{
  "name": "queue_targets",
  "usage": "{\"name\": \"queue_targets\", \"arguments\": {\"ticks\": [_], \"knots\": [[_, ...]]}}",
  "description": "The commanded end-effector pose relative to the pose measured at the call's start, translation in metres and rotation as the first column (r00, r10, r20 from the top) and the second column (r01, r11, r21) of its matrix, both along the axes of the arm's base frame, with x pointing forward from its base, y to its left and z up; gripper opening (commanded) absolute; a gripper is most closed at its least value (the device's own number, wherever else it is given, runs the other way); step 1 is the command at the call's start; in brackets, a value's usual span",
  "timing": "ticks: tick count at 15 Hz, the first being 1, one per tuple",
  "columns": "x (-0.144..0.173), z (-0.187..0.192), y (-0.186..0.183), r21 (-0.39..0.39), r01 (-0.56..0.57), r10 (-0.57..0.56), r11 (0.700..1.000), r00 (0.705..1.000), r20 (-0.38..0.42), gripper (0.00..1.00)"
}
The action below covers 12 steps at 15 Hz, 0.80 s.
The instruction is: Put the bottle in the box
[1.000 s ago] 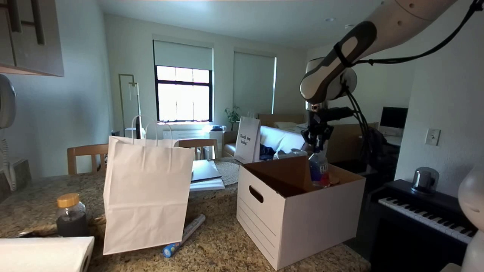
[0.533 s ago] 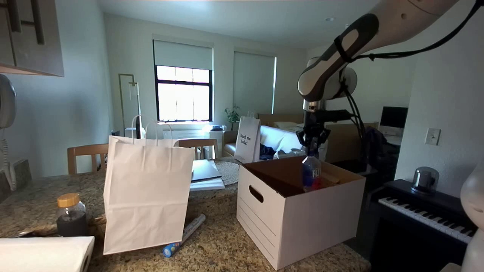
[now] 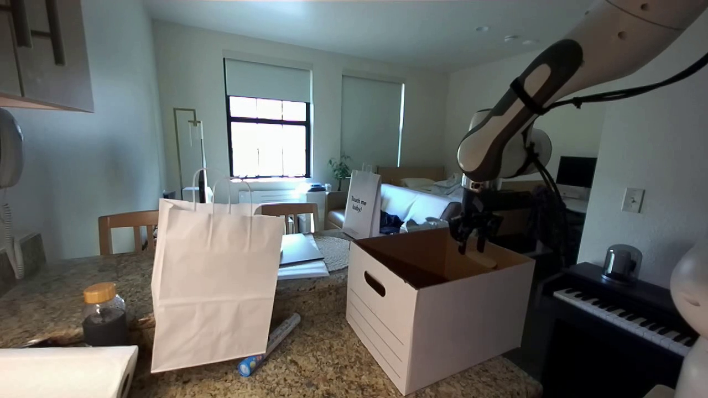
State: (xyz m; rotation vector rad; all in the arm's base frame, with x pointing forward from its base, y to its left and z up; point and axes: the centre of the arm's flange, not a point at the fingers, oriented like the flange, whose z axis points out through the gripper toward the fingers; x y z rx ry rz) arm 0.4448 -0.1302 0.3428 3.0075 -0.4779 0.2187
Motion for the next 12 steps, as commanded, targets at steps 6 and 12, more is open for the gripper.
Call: {"name": "queue_targets", "arguments": {"ticks": [6,12], "knots": [[0.005,0.169,0.068,0.039,-0.152,0.138,0.988,0.96,0.245,1.0],[-0.01,0.239,0.124,0.178,-0.36,0.359,0.916,0.933,0.04,1.0]]}}
